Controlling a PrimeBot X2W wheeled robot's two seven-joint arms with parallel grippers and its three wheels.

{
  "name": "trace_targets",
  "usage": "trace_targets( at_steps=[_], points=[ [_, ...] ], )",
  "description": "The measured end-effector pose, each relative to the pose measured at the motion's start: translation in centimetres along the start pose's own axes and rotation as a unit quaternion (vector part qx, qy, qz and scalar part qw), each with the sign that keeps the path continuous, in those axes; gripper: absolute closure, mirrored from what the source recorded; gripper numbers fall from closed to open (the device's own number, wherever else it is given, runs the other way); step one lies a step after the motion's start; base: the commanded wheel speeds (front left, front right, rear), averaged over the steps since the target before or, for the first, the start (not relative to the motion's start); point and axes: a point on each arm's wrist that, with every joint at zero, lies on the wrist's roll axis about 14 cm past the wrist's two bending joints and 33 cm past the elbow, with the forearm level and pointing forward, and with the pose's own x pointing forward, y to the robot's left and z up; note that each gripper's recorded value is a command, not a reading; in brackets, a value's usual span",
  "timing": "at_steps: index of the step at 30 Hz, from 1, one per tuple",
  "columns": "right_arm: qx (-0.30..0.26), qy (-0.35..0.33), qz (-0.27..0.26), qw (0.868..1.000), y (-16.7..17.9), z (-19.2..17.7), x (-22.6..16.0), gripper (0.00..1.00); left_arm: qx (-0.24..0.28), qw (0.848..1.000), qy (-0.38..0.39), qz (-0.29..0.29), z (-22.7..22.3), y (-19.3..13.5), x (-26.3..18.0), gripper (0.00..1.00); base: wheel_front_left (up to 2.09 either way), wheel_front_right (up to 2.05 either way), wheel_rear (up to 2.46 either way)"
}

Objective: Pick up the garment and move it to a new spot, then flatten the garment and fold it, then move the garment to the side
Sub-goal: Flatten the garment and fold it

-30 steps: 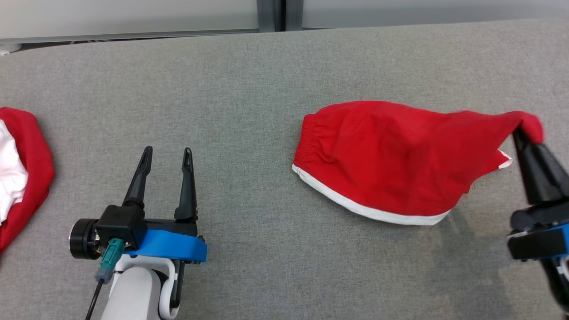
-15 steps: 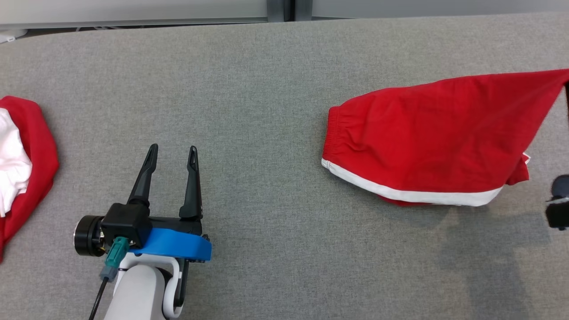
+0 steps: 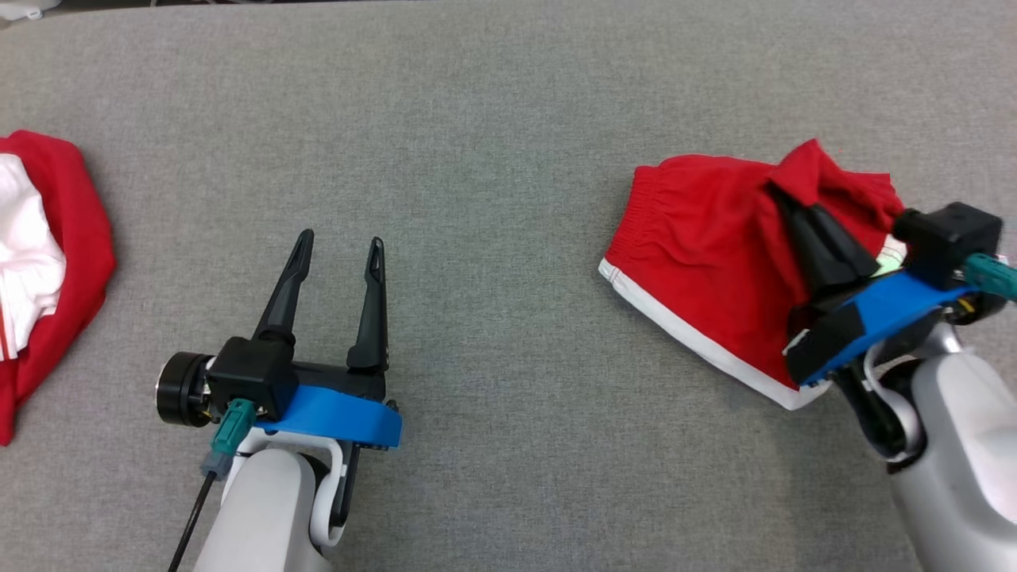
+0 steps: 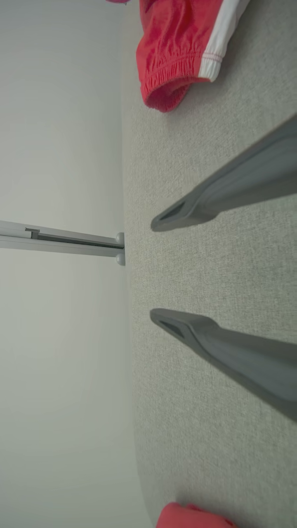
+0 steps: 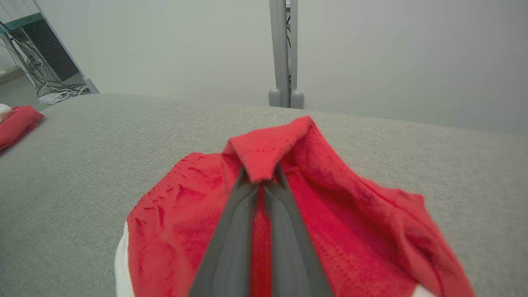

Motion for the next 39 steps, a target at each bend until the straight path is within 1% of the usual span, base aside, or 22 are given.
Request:
trace_targets(
  at_steps=[2,3,4,6,9,13,17,22,25,28,32,39],
  points=[
    [0.009,0.011,0.006,1.0,0.6,-1.2,0.7,1.0,0.001,1.0,0.001,0.002,-0.1,0.2,0.1,0.0,0.0,0.0,0.0],
    [0.012,0.009,0.009,1.0,0.9,-1.5,1.0,0.66,0.001,1.0,0.002,0.003,-0.1,0.3,0.0,0.0,0.0,0.0,0.0],
    [0.017,0.005,0.012,1.0,1.2,-1.6,1.2,0.0,0.001,1.0,0.002,0.004,-0.1,0.3,0.0,0.0,0.0,0.0,0.0],
    [0.018,-0.008,0.017,1.0,1.7,-1.6,1.1,0.0,0.001,1.0,0.001,0.005,0.0,0.3,-0.1,0.0,0.0,0.0,0.0],
    [0.015,-0.044,0.023,0.999,2.2,-0.6,0.7,0.0,0.002,1.0,-0.004,0.006,0.4,0.4,-0.2,0.0,0.0,0.0,0.0],
    [0.009,-0.075,0.017,0.997,2.0,0.3,-1.4,0.0,0.0,1.0,-0.006,0.011,0.6,0.4,-0.6,0.0,0.0,0.0,0.0],
    [-0.001,-0.108,-0.012,0.994,0.5,1.9,-4.1,0.0,0.001,1.0,-0.01,0.014,1.0,0.5,-1.0,0.0,0.0,0.0,0.0],
    [-0.009,-0.137,-0.078,0.988,-2.6,3.3,-7.9,0.0,0.006,1.0,-0.021,0.018,1.9,0.7,-1.6,0.0,0.0,0.0,0.0],
    [-0.012,-0.139,-0.11,0.984,-3.8,3.5,-10.1,0.0,0.01,0.999,-0.027,0.02,2.5,0.7,-2.1,0.0,0.0,0.0,0.0],
    [-0.017,-0.136,-0.132,0.982,-4.5,3.6,-11.7,0.0,0.015,0.999,-0.028,0.017,2.6,0.6,-2.6,0.0,0.0,0.0,0.0],
    [-0.016,-0.139,-0.143,0.98,-4.4,4.0,-12.8,0.0,0.019,0.999,-0.029,0.013,2.8,0.4,-2.8,0.0,0.0,0.0,0.0],
    [-0.012,-0.14,-0.146,0.979,-4.1,4.3,-13.1,0.0,0.02,0.999,-0.028,0.009,2.7,0.2,-2.9,0.0,0.0,0.0,0.0]
  ],
)
